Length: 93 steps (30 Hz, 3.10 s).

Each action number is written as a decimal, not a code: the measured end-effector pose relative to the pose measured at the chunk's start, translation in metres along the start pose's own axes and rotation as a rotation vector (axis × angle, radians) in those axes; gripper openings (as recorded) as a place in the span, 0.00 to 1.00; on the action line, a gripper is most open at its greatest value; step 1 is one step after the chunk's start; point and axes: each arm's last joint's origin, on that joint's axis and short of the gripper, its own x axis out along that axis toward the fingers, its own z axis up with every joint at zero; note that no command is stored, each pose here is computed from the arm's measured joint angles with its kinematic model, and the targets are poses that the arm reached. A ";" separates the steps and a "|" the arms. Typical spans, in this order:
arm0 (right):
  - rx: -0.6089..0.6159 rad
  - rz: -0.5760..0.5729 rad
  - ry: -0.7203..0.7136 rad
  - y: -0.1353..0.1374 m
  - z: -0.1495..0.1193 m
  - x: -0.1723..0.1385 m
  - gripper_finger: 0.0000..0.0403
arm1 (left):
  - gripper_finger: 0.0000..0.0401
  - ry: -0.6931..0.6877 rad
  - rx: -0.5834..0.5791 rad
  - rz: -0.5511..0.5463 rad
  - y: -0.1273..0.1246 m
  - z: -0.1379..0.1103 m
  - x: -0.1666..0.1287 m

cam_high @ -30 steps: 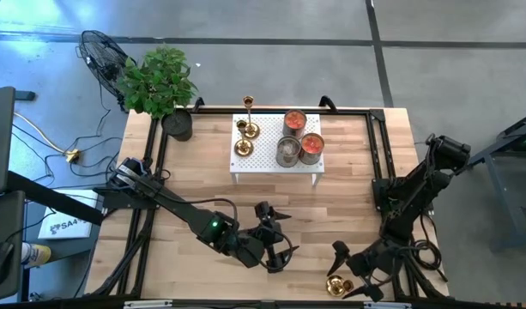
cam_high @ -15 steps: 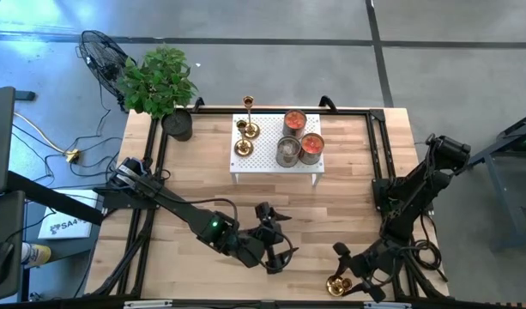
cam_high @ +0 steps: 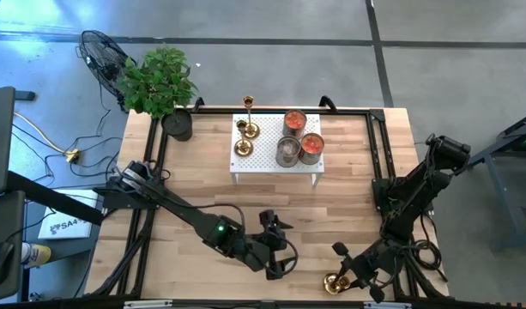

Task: Pick & Place candle stick holders
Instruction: Put the gold holder on the shelf

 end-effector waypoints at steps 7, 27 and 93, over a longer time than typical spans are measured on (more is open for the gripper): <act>-0.030 0.007 -0.031 -0.002 0.011 -0.004 0.22 | 0.99 0.031 0.010 -0.039 -0.006 -0.013 0.013; -0.300 0.027 -0.027 0.001 0.072 0.000 0.22 | 0.99 -0.132 -0.125 -0.256 0.005 0.006 0.041; -0.447 -0.100 -0.065 -0.069 0.105 0.008 0.22 | 0.05 -0.195 0.192 -0.279 -0.007 -0.015 0.064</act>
